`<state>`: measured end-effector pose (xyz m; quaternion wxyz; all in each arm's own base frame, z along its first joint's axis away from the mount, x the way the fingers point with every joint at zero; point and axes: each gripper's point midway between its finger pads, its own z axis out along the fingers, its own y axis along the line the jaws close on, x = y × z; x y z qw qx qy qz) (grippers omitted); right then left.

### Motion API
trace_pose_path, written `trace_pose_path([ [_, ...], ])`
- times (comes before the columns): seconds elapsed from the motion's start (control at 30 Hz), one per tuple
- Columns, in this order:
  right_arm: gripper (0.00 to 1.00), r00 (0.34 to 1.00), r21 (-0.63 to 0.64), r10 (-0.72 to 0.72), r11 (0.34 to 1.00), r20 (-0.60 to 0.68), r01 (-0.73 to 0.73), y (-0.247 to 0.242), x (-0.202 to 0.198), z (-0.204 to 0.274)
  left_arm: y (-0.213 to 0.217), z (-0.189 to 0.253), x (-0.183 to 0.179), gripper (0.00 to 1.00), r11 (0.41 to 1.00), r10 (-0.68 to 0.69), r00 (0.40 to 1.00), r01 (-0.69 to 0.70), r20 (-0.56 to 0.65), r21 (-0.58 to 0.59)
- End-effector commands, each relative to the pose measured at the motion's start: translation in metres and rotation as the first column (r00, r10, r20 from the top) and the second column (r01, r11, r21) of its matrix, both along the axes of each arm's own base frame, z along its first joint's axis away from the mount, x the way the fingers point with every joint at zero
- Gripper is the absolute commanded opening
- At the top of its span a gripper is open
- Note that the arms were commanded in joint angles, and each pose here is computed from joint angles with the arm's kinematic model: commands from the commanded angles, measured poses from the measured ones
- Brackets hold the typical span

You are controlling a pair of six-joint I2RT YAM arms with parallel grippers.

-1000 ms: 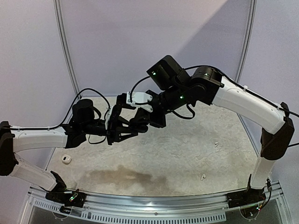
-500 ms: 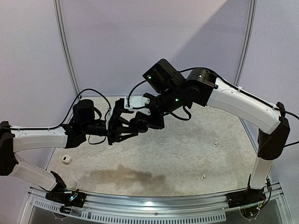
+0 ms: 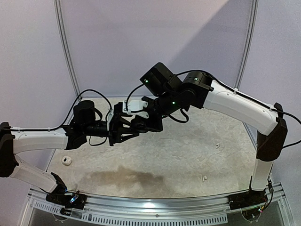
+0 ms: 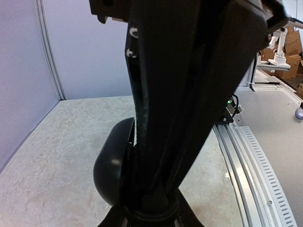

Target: Insert the wireless bluetooth earbuds into the charging case

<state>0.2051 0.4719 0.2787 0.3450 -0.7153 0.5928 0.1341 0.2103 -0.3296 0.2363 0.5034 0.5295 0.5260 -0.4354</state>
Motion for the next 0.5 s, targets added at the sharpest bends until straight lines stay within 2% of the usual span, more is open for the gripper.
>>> trace_pose_path([
  [0.0,0.10,1.000,-0.099,-0.015,0.995,-0.011,0.014,-0.006,0.000,-0.027,-0.003,0.017,-0.003,0.00,0.999,-0.016,0.998,0.019,0.053,-0.045],
  [0.13,0.19,1.000,-0.063,-0.025,0.998,-0.002,0.025,-0.002,0.003,-0.018,-0.003,0.017,-0.004,0.00,0.999,-0.017,0.999,0.019,0.049,-0.042],
  [0.27,0.23,0.999,-0.019,-0.038,0.999,0.009,0.038,0.000,0.004,-0.002,-0.002,0.014,-0.003,0.00,0.999,-0.009,0.999,0.010,0.031,-0.033],
  [0.47,0.24,0.999,0.169,-0.042,0.985,0.010,0.039,0.005,-0.003,0.056,0.000,0.006,0.003,0.00,0.999,0.038,0.998,-0.039,-0.047,-0.013],
])
